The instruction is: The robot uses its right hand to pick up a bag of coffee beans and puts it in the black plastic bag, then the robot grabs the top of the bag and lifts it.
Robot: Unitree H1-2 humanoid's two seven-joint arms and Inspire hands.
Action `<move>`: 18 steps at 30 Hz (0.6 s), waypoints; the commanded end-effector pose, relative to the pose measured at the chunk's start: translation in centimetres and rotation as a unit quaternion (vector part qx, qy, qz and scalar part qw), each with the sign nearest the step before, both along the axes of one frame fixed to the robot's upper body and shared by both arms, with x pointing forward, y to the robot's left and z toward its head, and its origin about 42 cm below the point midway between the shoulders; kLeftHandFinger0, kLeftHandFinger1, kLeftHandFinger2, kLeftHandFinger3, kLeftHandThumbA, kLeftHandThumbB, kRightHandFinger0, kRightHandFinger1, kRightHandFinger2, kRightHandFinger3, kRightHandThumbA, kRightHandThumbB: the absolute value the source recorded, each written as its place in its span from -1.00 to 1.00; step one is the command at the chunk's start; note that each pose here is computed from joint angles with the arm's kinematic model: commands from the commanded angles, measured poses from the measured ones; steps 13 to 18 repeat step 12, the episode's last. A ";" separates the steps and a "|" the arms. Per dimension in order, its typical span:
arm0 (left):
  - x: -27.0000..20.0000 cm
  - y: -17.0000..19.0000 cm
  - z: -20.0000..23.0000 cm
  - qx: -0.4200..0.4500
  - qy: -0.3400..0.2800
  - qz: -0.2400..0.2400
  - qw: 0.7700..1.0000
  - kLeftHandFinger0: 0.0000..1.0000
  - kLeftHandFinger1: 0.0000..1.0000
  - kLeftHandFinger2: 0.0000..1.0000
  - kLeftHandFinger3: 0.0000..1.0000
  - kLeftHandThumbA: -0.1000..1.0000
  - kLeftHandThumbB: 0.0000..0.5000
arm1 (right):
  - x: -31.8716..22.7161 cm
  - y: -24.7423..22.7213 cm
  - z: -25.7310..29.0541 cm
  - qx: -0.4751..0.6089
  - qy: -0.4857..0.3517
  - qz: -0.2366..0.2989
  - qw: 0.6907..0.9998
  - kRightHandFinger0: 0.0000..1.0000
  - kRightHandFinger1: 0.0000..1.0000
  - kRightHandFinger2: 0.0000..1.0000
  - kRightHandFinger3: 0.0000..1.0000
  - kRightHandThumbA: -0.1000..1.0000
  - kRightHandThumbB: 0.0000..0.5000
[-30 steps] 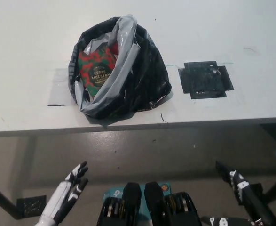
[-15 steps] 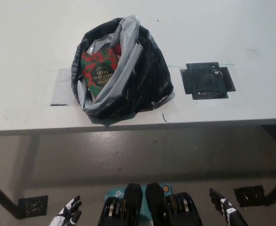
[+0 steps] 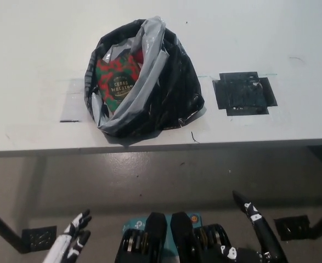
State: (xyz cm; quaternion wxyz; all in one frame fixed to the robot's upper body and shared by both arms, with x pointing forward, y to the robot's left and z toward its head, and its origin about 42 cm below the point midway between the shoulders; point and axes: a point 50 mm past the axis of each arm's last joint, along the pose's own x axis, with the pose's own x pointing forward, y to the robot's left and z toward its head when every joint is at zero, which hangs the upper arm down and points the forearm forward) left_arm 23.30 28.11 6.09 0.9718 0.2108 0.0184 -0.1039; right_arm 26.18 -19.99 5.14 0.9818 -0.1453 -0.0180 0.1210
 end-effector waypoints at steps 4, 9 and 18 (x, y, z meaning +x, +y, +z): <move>0.4 0.7 1.4 0.012 -0.035 -0.012 0.999 1.00 1.00 1.00 1.00 1.00 0.04 | 0.0 0.3 0.5 -0.008 -0.064 0.000 0.998 1.00 1.00 1.00 1.00 0.91 0.22; 0.3 0.7 1.2 0.010 -0.031 -0.012 0.999 1.00 1.00 1.00 1.00 1.00 0.06 | -0.3 0.3 0.3 -0.014 -0.061 -0.003 0.998 1.00 1.00 1.00 1.00 0.88 0.18; 0.3 0.7 1.2 0.011 -0.029 -0.013 0.999 1.00 1.00 1.00 1.00 1.00 0.06 | -0.3 0.3 0.3 -0.023 -0.064 -0.003 0.998 1.00 1.00 1.00 1.00 0.90 0.23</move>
